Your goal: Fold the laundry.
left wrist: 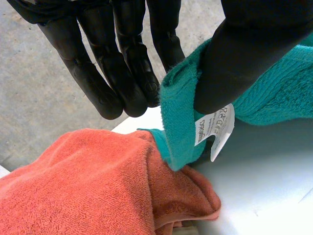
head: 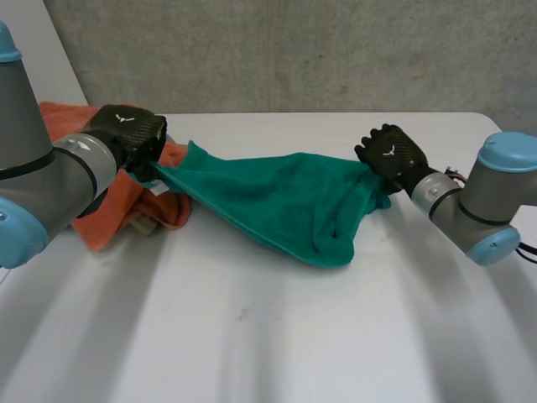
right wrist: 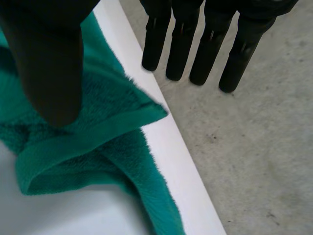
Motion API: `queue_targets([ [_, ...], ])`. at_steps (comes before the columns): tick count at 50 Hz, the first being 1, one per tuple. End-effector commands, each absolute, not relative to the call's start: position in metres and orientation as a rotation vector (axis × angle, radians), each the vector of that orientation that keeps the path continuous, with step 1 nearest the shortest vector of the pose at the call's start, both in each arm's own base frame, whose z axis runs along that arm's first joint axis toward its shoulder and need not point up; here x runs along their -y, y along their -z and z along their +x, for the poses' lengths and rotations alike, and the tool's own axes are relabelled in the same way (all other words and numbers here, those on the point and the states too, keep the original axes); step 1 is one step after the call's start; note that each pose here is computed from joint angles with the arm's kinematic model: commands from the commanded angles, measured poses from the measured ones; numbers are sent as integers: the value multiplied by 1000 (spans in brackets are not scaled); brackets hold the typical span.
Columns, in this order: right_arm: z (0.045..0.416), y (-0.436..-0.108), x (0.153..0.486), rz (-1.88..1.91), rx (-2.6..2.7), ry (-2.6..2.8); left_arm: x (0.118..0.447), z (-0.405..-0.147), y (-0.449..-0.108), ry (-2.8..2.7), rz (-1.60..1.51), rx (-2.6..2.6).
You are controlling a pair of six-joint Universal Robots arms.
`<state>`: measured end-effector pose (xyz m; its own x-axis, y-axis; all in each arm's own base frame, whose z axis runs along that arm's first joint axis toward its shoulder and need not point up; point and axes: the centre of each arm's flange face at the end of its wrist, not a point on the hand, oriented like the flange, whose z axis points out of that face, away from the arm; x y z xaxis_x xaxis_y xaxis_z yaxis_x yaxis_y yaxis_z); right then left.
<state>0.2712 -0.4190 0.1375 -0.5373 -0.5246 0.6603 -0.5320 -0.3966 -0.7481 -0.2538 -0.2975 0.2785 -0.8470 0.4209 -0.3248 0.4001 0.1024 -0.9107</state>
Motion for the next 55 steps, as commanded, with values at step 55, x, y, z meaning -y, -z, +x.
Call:
queue_targets([
  [55,154,-361,463,591,1538,-2209,375,-285,-409,-2576,-850,1611],
])
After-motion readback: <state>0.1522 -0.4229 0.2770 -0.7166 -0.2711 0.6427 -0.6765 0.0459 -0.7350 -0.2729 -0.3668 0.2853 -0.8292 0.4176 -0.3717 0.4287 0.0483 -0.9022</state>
